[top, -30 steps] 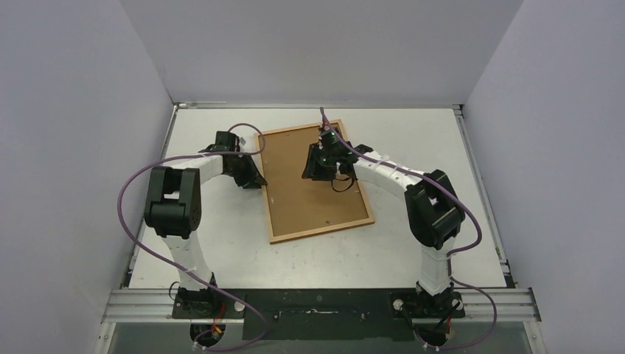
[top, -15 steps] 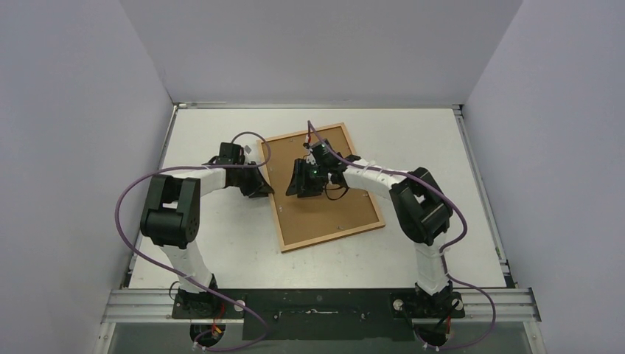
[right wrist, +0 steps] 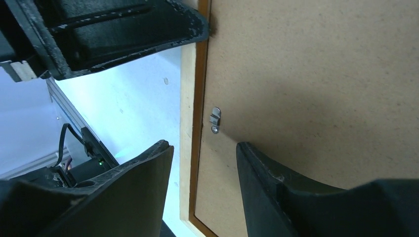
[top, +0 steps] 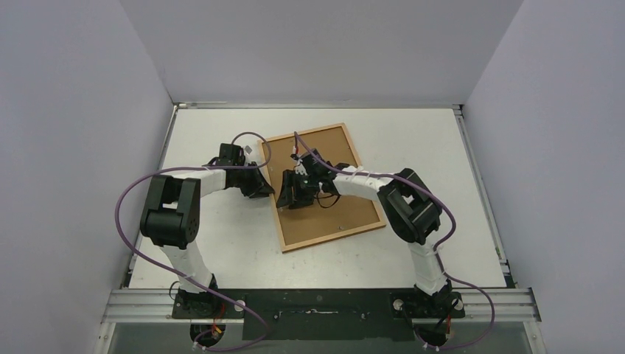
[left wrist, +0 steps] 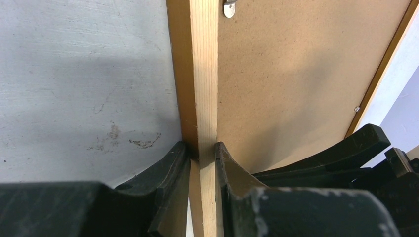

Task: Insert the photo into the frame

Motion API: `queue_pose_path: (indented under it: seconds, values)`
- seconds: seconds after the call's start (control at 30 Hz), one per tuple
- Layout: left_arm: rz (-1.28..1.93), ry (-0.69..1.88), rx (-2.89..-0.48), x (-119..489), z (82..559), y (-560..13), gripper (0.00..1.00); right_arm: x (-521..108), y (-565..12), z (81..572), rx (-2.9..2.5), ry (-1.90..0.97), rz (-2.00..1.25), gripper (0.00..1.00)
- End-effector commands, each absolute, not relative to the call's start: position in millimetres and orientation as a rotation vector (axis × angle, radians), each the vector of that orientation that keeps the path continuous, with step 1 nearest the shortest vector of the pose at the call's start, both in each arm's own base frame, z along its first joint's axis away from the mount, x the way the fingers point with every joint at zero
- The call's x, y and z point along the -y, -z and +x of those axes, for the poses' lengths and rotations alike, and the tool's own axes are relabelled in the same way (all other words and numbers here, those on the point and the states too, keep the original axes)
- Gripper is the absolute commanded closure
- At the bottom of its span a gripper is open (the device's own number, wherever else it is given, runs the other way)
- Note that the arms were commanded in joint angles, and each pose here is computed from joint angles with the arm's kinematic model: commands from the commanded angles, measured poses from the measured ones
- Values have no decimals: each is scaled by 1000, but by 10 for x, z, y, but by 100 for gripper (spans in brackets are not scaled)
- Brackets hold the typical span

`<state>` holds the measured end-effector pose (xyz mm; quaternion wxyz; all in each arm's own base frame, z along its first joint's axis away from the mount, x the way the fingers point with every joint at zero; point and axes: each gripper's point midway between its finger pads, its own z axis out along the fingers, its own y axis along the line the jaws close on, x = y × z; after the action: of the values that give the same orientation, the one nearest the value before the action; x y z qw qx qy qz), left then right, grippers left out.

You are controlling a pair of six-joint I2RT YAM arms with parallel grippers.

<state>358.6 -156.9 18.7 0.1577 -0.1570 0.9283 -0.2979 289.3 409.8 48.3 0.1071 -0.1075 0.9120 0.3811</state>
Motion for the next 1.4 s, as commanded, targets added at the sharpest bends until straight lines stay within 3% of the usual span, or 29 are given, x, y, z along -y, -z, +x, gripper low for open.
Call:
queue_pose_path:
  seconds: [0.0, 1.37]
  values:
    - [-437, 806, -2805, 1568, 3232, 150, 100, -4229, -457, 2949, -2612, -1132, -393, 48]
    - [-434, 795, -2817, 1566, 3276, 100, 100, -4233, -50, 2570, -2601, -1229, -789, 48]
